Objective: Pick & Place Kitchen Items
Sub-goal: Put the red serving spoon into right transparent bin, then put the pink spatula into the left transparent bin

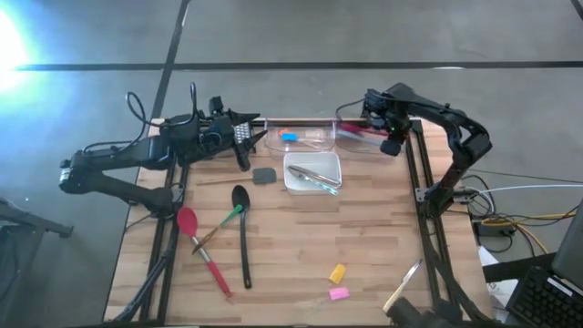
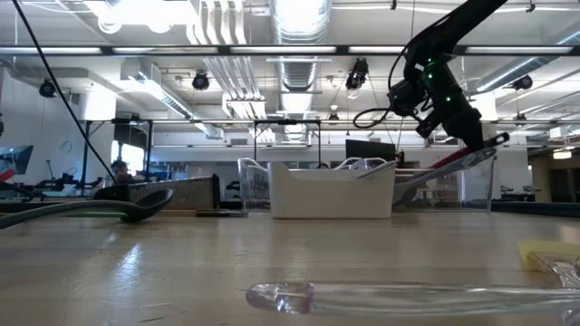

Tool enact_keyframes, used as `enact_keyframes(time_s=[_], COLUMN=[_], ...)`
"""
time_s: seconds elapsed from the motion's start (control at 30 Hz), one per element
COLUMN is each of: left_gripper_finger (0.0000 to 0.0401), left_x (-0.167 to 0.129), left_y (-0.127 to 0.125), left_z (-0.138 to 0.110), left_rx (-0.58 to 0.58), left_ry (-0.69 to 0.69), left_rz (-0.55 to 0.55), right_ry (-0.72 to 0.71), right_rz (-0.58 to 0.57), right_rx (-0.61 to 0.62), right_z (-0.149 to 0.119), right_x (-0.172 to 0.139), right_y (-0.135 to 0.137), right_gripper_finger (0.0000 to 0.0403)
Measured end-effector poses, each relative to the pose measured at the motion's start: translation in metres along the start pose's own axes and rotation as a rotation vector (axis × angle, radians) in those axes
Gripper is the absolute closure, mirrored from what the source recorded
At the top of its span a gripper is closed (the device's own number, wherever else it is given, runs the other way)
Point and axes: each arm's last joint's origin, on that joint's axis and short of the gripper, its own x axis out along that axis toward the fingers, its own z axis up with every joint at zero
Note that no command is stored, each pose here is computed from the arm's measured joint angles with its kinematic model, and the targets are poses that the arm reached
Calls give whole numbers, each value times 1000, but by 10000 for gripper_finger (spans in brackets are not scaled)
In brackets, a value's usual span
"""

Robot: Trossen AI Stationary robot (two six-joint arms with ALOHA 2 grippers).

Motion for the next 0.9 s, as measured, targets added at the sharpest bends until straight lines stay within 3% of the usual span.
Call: enact_keyframes(time_s=[0.13,0.3,0.6,0.9], left_gripper_finger=[183,183,183,183], left_x=[0,0,0,0], left_y=[0,0,0,-1], left_z=[0,0,0,-1], left_rx=[-1,-7,-131,-131], left_ry=[0,-1,-5,6], left_rz=[0,0,1,-10], right_ry=[-34,-65,-293,-601], right_rz=[44,97,255,460], right_rx=[10,54,143,127], right_z=[-6,-16,-52,-93], right_x=[-5,-13,-48,-87], right_y=[1,3,9,37], right_gripper_finger=[256,232,246,276])
